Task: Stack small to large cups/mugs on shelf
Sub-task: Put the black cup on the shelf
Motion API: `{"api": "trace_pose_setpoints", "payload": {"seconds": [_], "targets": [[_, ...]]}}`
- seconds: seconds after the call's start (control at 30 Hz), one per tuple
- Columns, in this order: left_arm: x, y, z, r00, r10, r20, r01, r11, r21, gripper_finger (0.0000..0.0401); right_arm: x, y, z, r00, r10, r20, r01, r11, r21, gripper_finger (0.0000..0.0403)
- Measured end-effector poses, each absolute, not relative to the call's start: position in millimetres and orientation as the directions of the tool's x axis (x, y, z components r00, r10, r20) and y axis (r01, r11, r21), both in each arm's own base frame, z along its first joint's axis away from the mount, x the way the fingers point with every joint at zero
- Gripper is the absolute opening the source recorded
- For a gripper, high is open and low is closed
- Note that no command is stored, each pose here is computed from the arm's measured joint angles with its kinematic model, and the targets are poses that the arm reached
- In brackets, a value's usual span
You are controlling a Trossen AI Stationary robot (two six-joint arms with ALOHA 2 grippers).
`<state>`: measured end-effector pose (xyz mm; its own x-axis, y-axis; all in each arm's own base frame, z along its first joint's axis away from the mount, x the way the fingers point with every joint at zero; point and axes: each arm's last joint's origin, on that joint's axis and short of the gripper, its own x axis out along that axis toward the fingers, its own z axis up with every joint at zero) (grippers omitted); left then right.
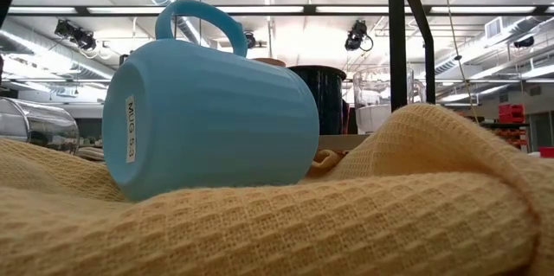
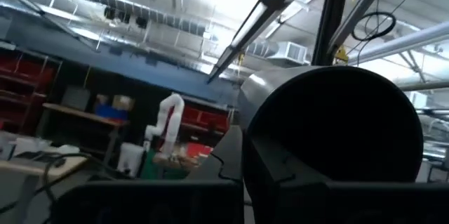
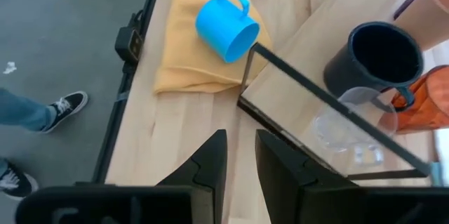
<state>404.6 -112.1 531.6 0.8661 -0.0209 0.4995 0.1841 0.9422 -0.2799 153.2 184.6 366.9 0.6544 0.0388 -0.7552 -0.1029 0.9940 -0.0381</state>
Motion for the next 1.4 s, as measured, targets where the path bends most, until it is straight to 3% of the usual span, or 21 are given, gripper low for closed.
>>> {"api": "trace_pose_setpoints", "payload": {"seconds": [0.13, 0.3, 0.5, 0.73, 0.83, 0.9, 1.17, 1.4], "targets": [[406, -125, 531, 0.801, -0.060, 0.596, 0.253, 0.935, -0.247, 0.0008, 149, 188, 367, 0.651, 0.054, -0.757, -0.106, 0.994, -0.021, 0.0082], [410, -141, 524, 0.588, -0.141, 0.797, 0.396, 0.909, -0.132, 0.0008, 146, 190, 367, 0.650, 0.060, -0.758, -0.107, 0.994, -0.013, 0.0082], [443, -151, 479, 0.489, -0.127, 0.863, 0.431, 0.895, -0.113, 0.0008, 146, 190, 367, 0.639, 0.072, -0.765, -0.090, 0.996, 0.018, 0.0082], [446, -138, 458, 0.245, -0.178, 0.953, 0.554, 0.833, 0.014, 0.0008, 145, 192, 366, 0.593, 0.125, -0.795, -0.074, 0.992, 0.101, 0.0082], [446, -128, 443, 0.188, -0.165, 0.968, 0.540, 0.841, 0.038, 0.0008, 144, 192, 366, 0.585, 0.138, -0.799, -0.064, 0.990, 0.125, 0.0082], [439, -123, 430, 0.084, -0.148, 0.985, 0.528, 0.845, 0.082, 0.0008, 143, 193, 366, 0.583, 0.143, -0.800, -0.058, 0.989, 0.135, 0.0082], [451, -122, 382, 0.296, -0.113, 0.948, 0.463, 0.885, -0.039, 0.0008, 140, 196, 366, 0.572, 0.165, -0.804, -0.038, 0.984, 0.174, 0.0082], [418, -107, 368, 0.437, -0.102, 0.894, 0.423, 0.900, -0.105, 0.0008, 140, 196, 366, 0.574, 0.166, -0.802, -0.023, 0.982, 0.186, 0.0082]]}}
